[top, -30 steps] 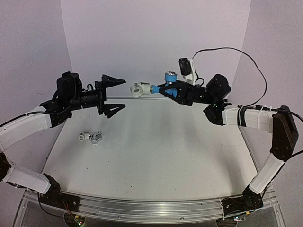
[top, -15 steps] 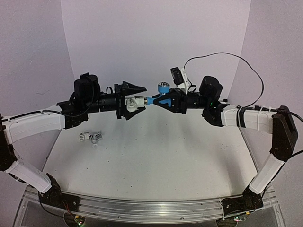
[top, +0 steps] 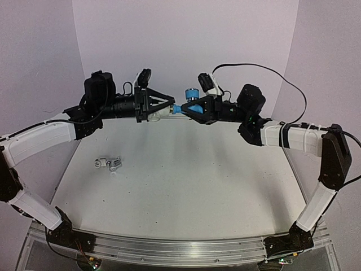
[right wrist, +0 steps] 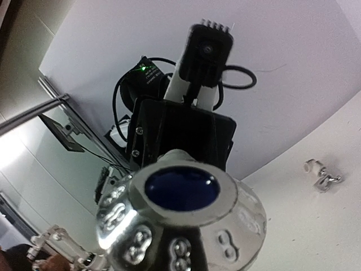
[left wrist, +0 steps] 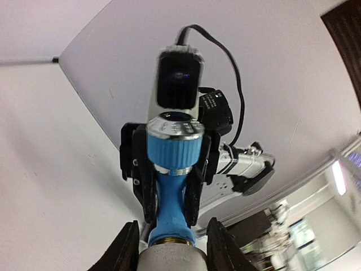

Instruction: Install the water faucets

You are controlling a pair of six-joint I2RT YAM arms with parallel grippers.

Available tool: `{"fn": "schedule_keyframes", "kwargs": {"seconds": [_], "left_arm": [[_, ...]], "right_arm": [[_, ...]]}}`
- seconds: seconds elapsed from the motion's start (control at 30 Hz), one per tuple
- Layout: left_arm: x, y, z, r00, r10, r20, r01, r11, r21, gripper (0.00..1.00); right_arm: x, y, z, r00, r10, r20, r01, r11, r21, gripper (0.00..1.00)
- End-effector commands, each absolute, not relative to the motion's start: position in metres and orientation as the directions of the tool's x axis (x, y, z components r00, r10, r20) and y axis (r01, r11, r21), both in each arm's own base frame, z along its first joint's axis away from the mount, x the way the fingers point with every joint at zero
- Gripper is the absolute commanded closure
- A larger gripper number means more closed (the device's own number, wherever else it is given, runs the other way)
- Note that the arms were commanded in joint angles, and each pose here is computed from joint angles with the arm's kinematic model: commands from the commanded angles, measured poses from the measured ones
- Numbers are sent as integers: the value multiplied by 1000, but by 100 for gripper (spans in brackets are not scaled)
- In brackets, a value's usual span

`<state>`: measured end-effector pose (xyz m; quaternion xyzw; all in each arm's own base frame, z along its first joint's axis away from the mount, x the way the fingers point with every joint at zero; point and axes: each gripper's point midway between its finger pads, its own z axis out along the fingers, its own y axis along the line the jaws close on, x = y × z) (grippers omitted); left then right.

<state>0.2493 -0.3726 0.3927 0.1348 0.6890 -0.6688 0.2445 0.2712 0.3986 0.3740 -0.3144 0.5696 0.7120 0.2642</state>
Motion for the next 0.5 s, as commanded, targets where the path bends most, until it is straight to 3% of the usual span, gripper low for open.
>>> {"fn": "schedule_keyframes", "kwargs": {"seconds": [0.0, 0.07, 0.13, 0.23, 0.3, 0.33, 0.4, 0.47], "left_arm": [[197, -384, 403, -165, 134, -977, 978, -108, -180, 100], [221, -388, 377, -8, 260, -966, 1000, -23, -15, 100], [266, -388, 352, 142, 445, -884, 978, 73, 194, 100], [300, -389, 367, 260, 519, -815, 920, 123, 371, 100], [295, -394, 380, 336, 483, -809, 905, 71, 418, 98], [289, -395, 390, 347, 452, -822, 908, 59, 416, 91], [278, -392, 404, 296, 409, -863, 931, 77, 356, 56], [270, -382, 408, 226, 402, -887, 948, 119, 296, 32]], "right_arm": [[261, 403, 395, -914, -90, -396, -354, -301, 886, 100], [253, 402, 398, -949, -133, -286, -235, -308, 922, 100], [246, 401, 403, -968, -176, -181, -122, -304, 945, 100], [239, 394, 417, -973, -183, -140, -77, -314, 946, 100], [239, 393, 424, -972, -164, -169, -114, -300, 947, 100], [239, 393, 429, -966, -151, -212, -160, -298, 941, 100], [244, 389, 437, -941, -103, -322, -280, -296, 913, 100], [253, 381, 439, -903, -34, -429, -403, -286, 870, 100]]}}
